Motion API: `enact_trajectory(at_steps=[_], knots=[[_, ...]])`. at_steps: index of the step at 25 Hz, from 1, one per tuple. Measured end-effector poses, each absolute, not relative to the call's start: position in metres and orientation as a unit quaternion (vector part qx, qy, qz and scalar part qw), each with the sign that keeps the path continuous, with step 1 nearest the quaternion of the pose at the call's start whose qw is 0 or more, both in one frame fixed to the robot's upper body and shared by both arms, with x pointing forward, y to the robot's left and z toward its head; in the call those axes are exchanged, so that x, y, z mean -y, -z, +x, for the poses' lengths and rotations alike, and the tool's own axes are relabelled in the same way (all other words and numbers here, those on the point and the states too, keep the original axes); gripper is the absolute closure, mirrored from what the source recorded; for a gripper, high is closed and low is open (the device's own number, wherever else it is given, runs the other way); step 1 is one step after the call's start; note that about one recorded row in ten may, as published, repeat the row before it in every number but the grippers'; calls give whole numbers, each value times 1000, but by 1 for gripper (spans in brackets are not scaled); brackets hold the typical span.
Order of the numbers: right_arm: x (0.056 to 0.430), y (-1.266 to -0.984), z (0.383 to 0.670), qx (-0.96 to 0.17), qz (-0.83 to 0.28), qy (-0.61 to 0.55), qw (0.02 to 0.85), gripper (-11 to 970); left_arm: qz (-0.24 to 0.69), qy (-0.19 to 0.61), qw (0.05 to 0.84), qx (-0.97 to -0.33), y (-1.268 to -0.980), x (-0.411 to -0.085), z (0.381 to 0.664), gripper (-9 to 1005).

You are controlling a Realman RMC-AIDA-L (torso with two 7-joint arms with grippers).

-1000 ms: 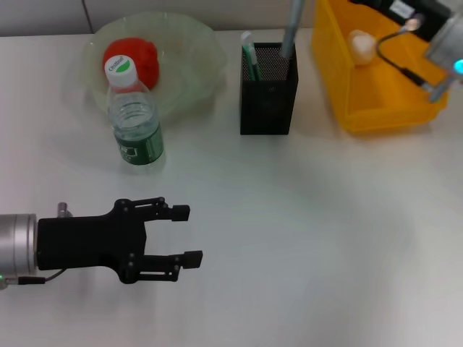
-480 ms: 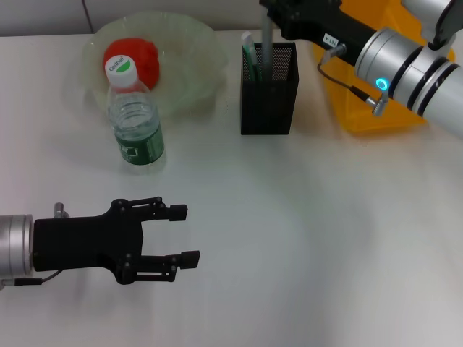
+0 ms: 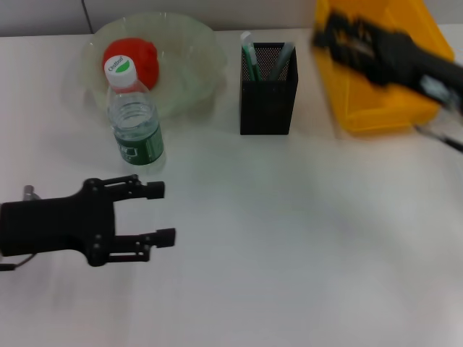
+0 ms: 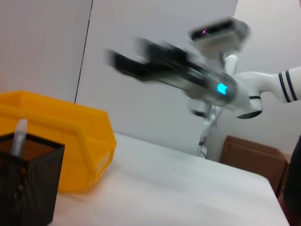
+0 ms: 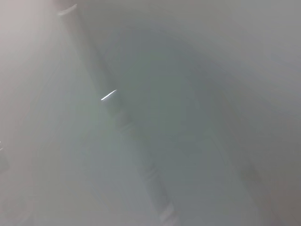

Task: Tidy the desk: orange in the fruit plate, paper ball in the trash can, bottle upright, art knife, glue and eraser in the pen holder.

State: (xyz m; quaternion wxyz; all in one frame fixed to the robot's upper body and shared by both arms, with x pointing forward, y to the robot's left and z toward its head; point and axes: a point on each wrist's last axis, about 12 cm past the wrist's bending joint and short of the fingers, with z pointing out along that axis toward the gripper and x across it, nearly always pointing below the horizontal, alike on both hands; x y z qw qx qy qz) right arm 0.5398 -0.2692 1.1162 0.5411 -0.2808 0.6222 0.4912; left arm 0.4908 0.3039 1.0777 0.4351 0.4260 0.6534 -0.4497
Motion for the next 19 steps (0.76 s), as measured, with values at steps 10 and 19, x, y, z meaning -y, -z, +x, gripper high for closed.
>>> enact_trajectory(at_steps=[10,19], knots=[[302,-1084,464,-637,-404,-494,432,181,435,456,417,-655,-1094,-316,495,202],[289,-1080,465,-629,-410,-497,435,180,438,479,401,-646,-1096,-308,494,199]])
